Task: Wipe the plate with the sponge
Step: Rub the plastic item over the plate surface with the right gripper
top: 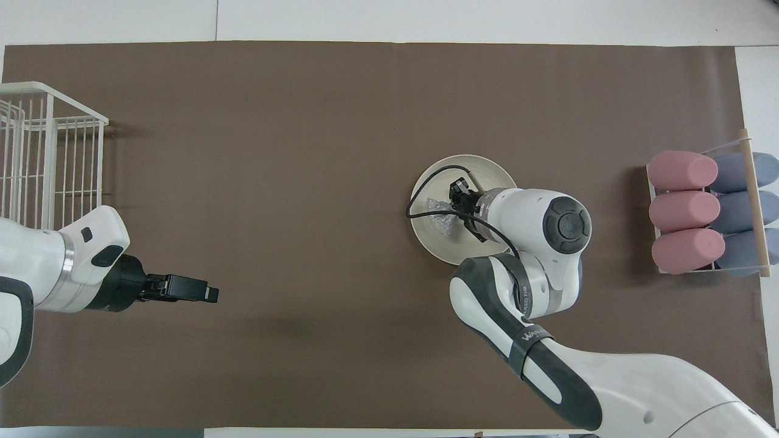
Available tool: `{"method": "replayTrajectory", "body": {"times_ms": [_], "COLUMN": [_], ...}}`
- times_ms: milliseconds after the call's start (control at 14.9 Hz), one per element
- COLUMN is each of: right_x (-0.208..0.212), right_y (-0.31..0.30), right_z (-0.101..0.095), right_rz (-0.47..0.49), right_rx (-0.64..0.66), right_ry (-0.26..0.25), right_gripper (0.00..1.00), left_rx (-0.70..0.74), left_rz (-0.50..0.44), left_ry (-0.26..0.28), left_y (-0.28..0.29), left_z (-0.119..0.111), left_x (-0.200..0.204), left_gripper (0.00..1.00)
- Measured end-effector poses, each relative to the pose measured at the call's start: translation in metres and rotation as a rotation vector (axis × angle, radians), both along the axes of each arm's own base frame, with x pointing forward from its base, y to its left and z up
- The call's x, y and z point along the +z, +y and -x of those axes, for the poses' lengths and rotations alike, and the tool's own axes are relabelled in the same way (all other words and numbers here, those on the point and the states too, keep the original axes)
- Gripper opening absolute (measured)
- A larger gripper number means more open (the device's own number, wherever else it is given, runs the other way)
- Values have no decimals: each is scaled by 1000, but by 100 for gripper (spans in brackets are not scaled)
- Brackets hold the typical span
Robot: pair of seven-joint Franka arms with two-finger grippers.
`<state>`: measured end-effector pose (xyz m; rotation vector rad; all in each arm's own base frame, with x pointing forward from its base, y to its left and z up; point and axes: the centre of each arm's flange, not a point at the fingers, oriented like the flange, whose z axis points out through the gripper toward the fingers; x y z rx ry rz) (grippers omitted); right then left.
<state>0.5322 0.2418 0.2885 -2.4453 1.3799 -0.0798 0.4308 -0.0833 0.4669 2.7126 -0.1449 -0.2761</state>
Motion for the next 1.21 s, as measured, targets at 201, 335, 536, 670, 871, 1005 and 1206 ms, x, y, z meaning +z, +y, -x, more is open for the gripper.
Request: {"method": "replayTrajectory", "body": {"times_ms": [201, 335, 536, 670, 871, 1005, 1206], "right_x": [-1, -1, 4, 25, 104, 165, 242], "right_y": [14, 14, 14, 16, 23, 24, 27], "right_z": [7, 8, 10, 14, 19, 29, 45], "right_rz": [-5, -6, -3, 1, -6, 35, 69], "right_rx": [-2, -3, -10, -18, -22, -17, -56], "right_ry": [8, 8, 55, 143, 212, 214, 234], "right_gripper": [11, 11, 11, 11, 11, 11, 11], "left_rx": [4, 6, 7, 10, 38, 72, 178], "left_rz": [-1, -1, -2, -2, -8, 29, 218], "left_ry": [0, 1, 1, 1, 10, 20, 47], "left_y": [0, 0, 0, 0, 1, 0, -5], "left_z": [0, 0, 0, 0, -1, -2, -6], "left_x": [0, 0, 0, 0, 0, 2, 11], "left_gripper": [100, 100, 100, 100, 100, 100, 100]}}
